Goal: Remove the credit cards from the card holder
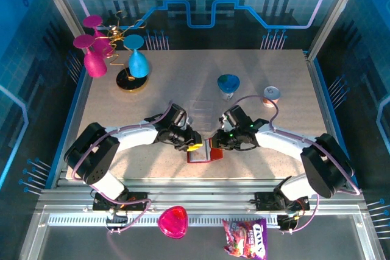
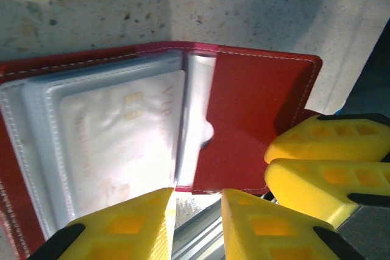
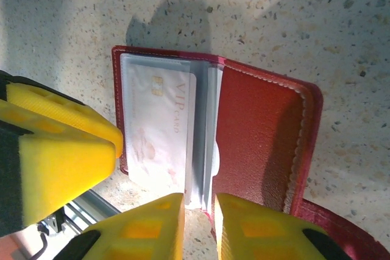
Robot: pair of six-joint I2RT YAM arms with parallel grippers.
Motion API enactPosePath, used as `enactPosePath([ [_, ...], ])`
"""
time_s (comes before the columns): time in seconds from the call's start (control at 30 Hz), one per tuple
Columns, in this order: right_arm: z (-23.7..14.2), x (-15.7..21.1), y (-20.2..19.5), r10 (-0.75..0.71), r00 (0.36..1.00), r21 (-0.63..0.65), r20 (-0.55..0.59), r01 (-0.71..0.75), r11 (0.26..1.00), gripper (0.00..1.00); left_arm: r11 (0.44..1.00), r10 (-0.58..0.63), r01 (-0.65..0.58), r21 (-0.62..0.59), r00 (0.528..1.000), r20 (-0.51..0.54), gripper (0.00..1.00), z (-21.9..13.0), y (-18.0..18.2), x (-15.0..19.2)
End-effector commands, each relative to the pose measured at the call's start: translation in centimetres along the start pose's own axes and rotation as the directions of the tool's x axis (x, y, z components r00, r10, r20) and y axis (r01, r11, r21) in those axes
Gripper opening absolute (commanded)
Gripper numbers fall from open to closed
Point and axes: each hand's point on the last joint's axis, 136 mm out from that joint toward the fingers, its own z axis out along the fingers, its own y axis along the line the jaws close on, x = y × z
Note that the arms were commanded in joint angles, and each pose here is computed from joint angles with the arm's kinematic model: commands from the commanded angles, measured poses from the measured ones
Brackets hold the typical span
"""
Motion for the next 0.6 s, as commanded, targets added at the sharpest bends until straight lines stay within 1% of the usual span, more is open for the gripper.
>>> enactPosePath([
  [0.0,0.0,-0.2,-0.6,0.001,1.000,0.019,-0.017,-0.001,1.000,0.20,0.997,0.000,-0.002,-0.078,1.000,-0.018,0.26,0.4,2.3,0.7],
  [0.37,1.7,0.3,-2.7,0.022,0.999,0.057,-0.035,-0.020,0.998,0.19,0.990,-0.011,0.005,-0.143,0.999,-0.039,0.26,1.1,4.4,1.0],
  [0.57,2.7,1.0,-4.5,0.034,0.998,0.107,-0.045,-0.029,0.994,0.16,0.985,-0.025,0.017,-0.174,0.999,-0.044,0.25,1.2,5.5,1.3],
])
